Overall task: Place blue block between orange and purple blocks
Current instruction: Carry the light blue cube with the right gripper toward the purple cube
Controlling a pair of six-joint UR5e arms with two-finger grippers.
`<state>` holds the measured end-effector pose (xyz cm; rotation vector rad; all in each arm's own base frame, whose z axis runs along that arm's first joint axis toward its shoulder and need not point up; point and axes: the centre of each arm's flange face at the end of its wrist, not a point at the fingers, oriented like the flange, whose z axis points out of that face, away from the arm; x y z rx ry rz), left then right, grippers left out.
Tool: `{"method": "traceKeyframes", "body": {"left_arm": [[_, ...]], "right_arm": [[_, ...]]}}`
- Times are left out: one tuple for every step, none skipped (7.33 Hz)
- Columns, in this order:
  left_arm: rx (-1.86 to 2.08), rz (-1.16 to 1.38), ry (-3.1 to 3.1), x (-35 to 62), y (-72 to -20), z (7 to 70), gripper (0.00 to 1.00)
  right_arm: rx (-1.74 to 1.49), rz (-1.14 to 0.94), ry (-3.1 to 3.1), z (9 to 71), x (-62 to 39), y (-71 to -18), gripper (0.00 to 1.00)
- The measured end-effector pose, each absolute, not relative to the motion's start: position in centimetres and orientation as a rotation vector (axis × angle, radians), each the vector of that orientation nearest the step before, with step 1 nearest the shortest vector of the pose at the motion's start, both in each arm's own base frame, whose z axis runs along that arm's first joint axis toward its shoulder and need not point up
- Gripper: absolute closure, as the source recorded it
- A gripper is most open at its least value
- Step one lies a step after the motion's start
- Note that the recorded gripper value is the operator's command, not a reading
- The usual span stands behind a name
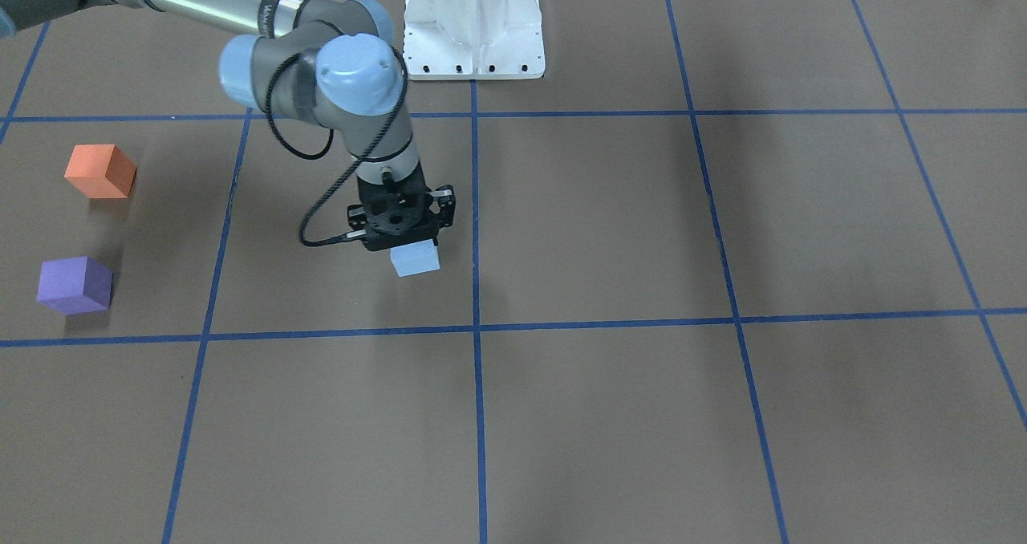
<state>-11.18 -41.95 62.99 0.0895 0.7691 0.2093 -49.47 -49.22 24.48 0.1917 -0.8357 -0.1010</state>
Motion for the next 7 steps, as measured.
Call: {"method": "traceKeyframes", "body": {"left_arm": [[0.081,0.141,0.775,-11.1,-42.1,61.9,0.00],[0.078,0.095,0.781,-11.0,-42.2,60.9,0.00],[0.079,0.076,0.784,-11.0,-42.3,60.4,0.00],[0.080,0.070,0.784,-11.0,-42.3,60.1,0.00],[0.081,0.069,0.785,-10.9,-42.3,60.0,0.00],[0.081,0.068,0.785,-10.9,-42.3,60.0,0.00],[0.081,0.068,0.785,-10.9,-42.3,60.0,0.00]], "right_arm": [[0.178,-0.076,-0.850,27.2,-43.1,-50.5,1.00],[0.157,-0.056,-0.850,30.9,-36.7,-50.8,1.00],[0.126,-0.032,-0.834,35.6,-30.6,-49.8,1.00],[0.101,-0.011,-0.807,39.8,-25.6,-47.8,1.00],[0.087,-0.003,-0.781,43.4,-21.6,-45.5,1.00],[0.090,-0.006,-0.768,46.8,-18.7,-43.7,1.00],[0.099,-0.009,-0.773,50.3,-17.0,-42.7,1.00]]}}
